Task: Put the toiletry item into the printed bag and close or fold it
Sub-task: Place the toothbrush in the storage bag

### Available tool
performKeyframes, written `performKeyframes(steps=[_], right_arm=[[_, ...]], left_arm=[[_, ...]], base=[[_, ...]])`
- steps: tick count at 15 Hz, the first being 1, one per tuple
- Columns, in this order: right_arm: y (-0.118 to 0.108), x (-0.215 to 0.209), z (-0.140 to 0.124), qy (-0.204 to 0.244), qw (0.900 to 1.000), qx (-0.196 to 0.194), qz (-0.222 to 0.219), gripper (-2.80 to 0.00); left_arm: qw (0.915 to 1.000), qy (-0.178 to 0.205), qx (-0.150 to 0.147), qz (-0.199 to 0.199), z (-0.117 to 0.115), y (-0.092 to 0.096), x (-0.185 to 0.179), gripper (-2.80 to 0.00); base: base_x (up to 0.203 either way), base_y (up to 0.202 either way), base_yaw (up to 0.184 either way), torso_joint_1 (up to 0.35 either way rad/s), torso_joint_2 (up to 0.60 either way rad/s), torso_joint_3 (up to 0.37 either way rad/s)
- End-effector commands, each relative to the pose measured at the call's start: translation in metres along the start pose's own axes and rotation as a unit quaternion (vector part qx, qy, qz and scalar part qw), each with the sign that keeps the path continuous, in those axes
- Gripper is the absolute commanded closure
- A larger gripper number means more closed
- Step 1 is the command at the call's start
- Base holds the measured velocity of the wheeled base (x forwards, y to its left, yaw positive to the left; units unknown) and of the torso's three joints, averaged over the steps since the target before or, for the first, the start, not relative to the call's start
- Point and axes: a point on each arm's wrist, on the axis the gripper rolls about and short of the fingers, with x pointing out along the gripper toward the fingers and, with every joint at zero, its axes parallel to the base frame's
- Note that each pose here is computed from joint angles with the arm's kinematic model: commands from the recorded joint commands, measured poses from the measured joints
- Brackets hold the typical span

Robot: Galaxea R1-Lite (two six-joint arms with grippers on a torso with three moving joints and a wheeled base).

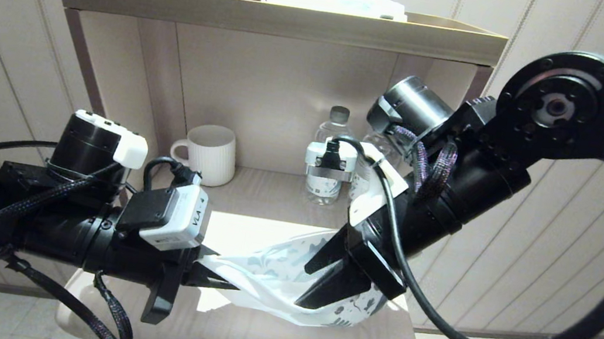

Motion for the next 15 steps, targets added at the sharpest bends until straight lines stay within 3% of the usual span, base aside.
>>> performKeyframes(steps=[1,15], right_arm=[[0.001,0.0,0.0,0.0,1.0,-0.001,0.003,-2.8],[0.021,-0.037,0.012,-0.085,0.995,-0.042,-0.023,-2.8]], left_arm=[[1.0,-0.002,0.002,-0.001,0.0,0.0,0.0,0.0],[1.0,0.0,0.0,-0.004,-0.002,0.002,0.003,0.0]], base=[[0.0,0.0,0.0,0.0,0.0,0.0],[0.0,0.0,0.0,0.0,0.0,0.0]])
